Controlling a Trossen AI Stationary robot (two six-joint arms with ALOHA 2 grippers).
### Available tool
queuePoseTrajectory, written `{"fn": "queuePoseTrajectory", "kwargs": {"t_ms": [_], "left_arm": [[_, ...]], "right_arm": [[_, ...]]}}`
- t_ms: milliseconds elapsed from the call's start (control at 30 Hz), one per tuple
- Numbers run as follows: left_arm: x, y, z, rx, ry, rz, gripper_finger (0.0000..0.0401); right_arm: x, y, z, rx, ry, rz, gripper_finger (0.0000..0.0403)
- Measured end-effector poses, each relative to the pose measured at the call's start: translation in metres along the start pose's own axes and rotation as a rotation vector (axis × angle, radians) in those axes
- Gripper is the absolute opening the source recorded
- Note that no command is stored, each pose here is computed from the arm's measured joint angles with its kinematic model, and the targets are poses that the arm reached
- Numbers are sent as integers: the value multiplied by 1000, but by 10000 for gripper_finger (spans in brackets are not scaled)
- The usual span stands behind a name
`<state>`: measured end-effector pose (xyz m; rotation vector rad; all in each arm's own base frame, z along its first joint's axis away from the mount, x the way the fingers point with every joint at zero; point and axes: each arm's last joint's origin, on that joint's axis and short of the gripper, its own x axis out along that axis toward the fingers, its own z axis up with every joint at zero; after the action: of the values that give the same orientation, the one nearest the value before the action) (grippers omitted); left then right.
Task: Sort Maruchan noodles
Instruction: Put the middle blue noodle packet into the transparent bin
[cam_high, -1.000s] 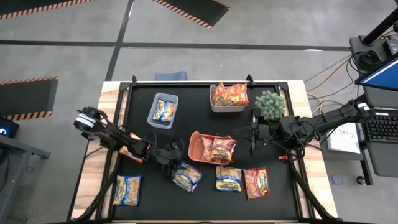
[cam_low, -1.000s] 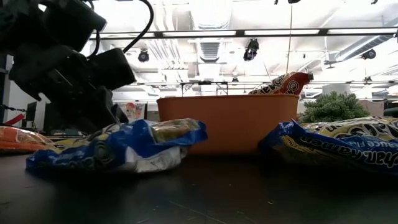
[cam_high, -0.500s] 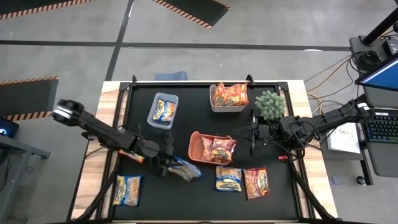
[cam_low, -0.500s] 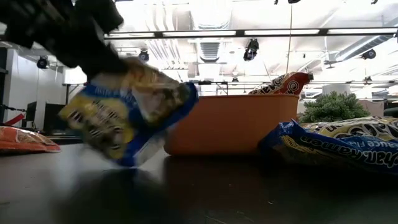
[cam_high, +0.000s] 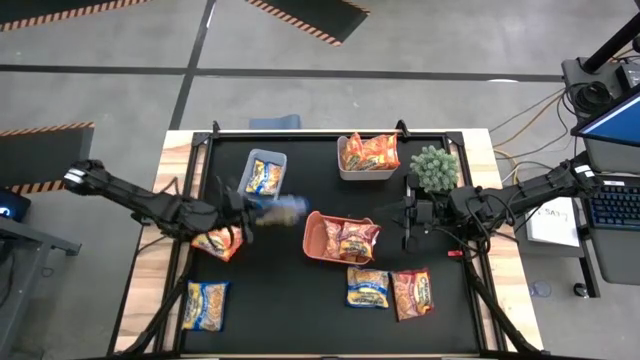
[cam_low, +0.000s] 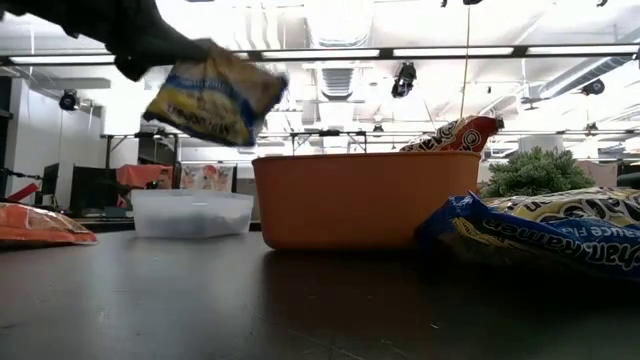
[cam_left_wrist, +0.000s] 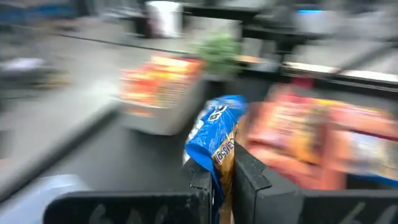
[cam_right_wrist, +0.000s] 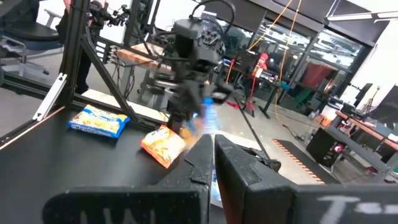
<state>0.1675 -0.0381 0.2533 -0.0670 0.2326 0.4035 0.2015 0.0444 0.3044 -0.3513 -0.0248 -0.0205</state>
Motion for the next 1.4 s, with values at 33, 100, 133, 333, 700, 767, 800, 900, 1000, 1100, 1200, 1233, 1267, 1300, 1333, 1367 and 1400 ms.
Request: {"fn": "queuePoseTrajectory", "kwargs": {"t_ms": [33,100,133,333,700,767,800,900,1000,1100,1200,1233,1267,1300,1333,1367,1400], "left_arm": [[-2,5,3,13,-6,66,6],[-4,15,10,39,-14,181,6],[-4,19,13,52,-15,227,6],[2,45,30,144,36,402,6],[31,90,36,221,344,483,6],[39,97,33,263,409,484,6],[42,100,32,290,443,482,6],[55,109,27,377,538,467,8],[69,116,23,453,621,424,13],[84,121,22,547,695,391,15],[99,125,22,652,764,333,17],[105,127,22,688,786,314,17],[110,128,22,721,806,300,17],[115,131,22,754,828,285,17],[120,133,22,780,848,272,18],[125,135,22,802,864,252,17],[130,137,22,817,877,224,17]], "right_arm": [[0,0,0,0,0,0,9],[0,0,0,0,0,0,9],[0,0,0,0,0,-1,9],[0,0,0,0,1,-3,9],[0,-1,0,-14,8,-18,9],[0,-1,0,-26,8,-18,9],[0,-1,0,-27,8,-18,9],[0,-1,0,-33,8,-19,9],[-1,-1,0,-46,6,-20,9],[-2,-2,1,-59,-1,-24,9],[-3,-3,3,-58,-7,-27,9],[-4,-3,3,-60,-9,-29,9],[-4,-3,3,-63,-11,-30,9],[-4,-4,4,-63,-12,-33,9],[-5,-4,4,-65,-13,-34,9],[-5,-4,4,-66,-12,-37,9],[-5,-4,4,-68,-13,-38,9]]}}
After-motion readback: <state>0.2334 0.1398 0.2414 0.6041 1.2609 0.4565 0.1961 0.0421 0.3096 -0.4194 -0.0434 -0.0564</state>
